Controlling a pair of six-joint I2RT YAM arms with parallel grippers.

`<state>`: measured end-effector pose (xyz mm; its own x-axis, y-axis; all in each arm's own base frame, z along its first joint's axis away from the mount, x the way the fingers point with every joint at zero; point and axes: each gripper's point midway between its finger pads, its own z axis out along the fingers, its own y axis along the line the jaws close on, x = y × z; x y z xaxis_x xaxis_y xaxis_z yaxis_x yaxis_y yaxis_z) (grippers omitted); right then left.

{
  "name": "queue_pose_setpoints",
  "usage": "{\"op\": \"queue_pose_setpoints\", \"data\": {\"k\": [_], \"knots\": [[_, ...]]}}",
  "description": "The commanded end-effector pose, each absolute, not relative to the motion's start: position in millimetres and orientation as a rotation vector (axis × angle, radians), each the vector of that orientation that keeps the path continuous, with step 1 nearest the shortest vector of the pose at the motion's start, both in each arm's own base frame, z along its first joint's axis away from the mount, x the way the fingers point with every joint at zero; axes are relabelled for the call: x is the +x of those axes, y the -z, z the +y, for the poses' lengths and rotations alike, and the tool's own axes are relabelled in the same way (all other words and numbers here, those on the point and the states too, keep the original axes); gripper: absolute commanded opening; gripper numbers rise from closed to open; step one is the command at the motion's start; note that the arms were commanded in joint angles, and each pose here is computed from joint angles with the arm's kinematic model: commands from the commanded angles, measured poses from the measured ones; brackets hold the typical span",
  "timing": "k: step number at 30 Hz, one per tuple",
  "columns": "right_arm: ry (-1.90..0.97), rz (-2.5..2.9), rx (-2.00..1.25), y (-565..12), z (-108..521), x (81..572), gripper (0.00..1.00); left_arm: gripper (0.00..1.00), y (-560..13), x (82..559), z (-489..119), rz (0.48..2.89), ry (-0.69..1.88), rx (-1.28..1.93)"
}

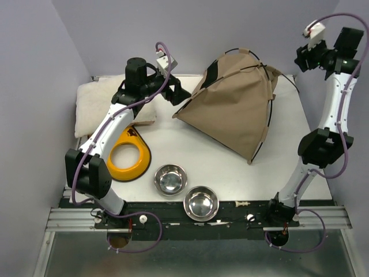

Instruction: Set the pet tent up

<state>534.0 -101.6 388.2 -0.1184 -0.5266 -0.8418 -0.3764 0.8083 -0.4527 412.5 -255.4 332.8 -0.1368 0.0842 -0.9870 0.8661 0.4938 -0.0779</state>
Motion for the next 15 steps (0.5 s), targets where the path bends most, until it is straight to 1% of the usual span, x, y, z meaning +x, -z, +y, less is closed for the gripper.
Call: {"op": "queue_pose_setpoints", "data": {"k": [1,7,13,15], "knots": [[0.028,1.724,-1.102,-309.9,-75.8,534.1,0.64,0.99,-331.4,385.7,-256.5,1.591,0.879,0.899],[-0.002,1.637,-1.191,-273.1,-60.0,561.8,0.67,0.99,-331.1,379.8,-253.0,1.605,0.865,0.911],[-0.009,1.557,-1.202,-254.5,-50.6,592.6,0.67,0.99,-327.6,379.5,-250.0,1.618,0.842,0.913],[-0.006,1.537,-1.229,-247.5,-46.1,598.1,0.65,0.99,-326.0,379.4,-248.9,1.623,0.835,0.909]]}}
